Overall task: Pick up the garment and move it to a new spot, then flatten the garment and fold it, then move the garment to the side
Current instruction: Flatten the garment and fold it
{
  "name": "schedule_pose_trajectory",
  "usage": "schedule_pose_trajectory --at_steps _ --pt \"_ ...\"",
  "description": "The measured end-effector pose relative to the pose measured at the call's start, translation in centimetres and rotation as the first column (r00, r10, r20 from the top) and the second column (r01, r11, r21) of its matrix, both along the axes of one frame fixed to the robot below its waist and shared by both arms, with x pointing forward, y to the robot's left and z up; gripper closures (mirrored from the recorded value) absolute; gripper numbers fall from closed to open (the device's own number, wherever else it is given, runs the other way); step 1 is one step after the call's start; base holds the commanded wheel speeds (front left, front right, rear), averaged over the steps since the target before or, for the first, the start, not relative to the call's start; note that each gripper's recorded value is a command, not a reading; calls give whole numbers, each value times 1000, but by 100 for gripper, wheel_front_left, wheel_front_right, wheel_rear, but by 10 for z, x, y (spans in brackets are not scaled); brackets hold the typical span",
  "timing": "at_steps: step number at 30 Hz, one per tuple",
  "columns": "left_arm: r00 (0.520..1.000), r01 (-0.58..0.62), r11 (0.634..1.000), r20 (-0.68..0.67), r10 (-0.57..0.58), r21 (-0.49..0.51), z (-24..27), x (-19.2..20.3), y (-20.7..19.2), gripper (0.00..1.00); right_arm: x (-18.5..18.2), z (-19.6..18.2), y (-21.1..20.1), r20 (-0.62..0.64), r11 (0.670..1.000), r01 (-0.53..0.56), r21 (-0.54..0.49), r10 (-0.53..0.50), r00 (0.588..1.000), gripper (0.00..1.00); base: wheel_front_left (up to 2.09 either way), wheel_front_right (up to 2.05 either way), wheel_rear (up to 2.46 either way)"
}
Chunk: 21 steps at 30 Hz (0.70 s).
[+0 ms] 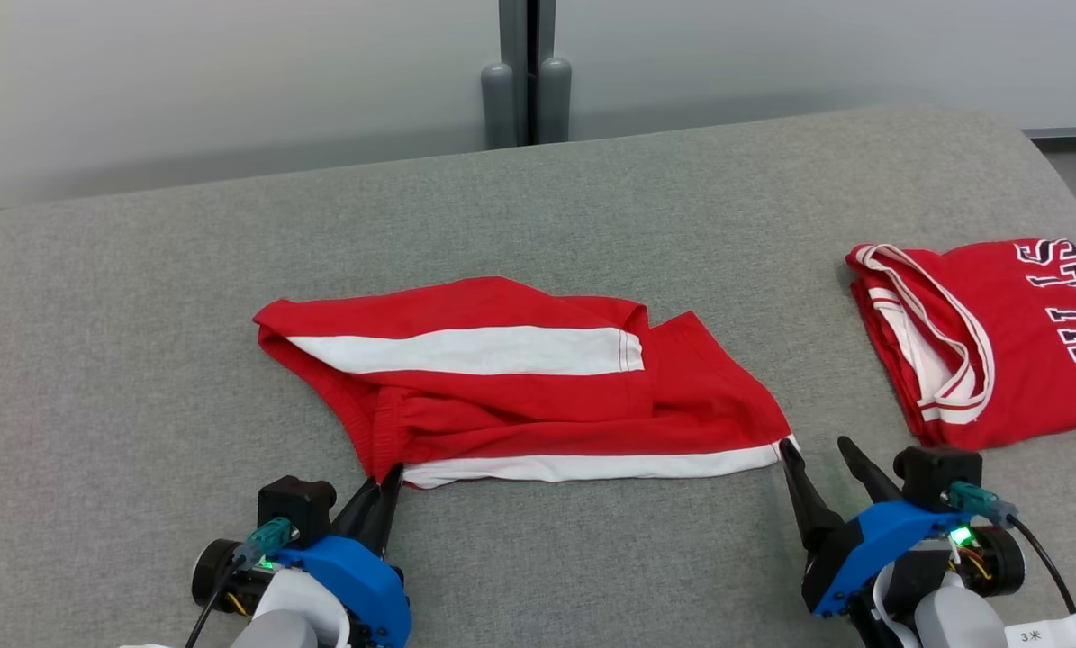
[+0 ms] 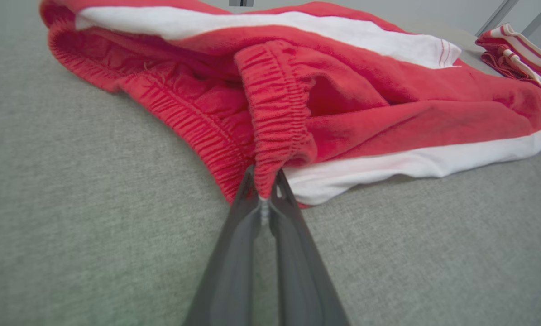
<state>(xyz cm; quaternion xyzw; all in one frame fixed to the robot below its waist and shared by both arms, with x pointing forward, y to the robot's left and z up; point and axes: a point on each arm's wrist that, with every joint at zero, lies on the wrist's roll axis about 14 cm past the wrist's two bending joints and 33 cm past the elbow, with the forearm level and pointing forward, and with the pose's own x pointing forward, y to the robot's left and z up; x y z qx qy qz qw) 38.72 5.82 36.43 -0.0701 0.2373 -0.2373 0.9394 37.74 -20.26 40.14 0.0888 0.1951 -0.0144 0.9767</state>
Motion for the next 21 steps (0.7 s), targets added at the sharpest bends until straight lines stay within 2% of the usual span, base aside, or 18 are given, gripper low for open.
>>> schedule_pose_trajectory --at_steps 10,11,12,13,18,21 --pt "1000 -18 1000 -11 18 -15 -3 -1 4 100 16 -32 25 -127 996 -84 11 85 988 0 0 0 0" --pt "1000 -20 1000 -12 20 -19 -2 -1 4 100 17 -33 27 -132 996 -88 14 89 987 54 0 0 0" --pt "1000 -22 1000 -12 22 -19 -2 -1 5 100 18 -34 28 -133 996 -90 17 92 987 87 0 0 0" --pt "1000 -27 999 -9 27 -25 -1 -1 5 100 18 -34 28 -129 996 -91 19 93 987 100 0 0 0" --pt "998 -53 997 25 55 -63 13 3 6 100 23 -21 34 -73 995 -82 57 86 994 100 0 0 0" --pt "995 -58 991 77 67 -117 34 8 2 100 34 10 33 42 995 -79 59 76 996 100 0 0 0"
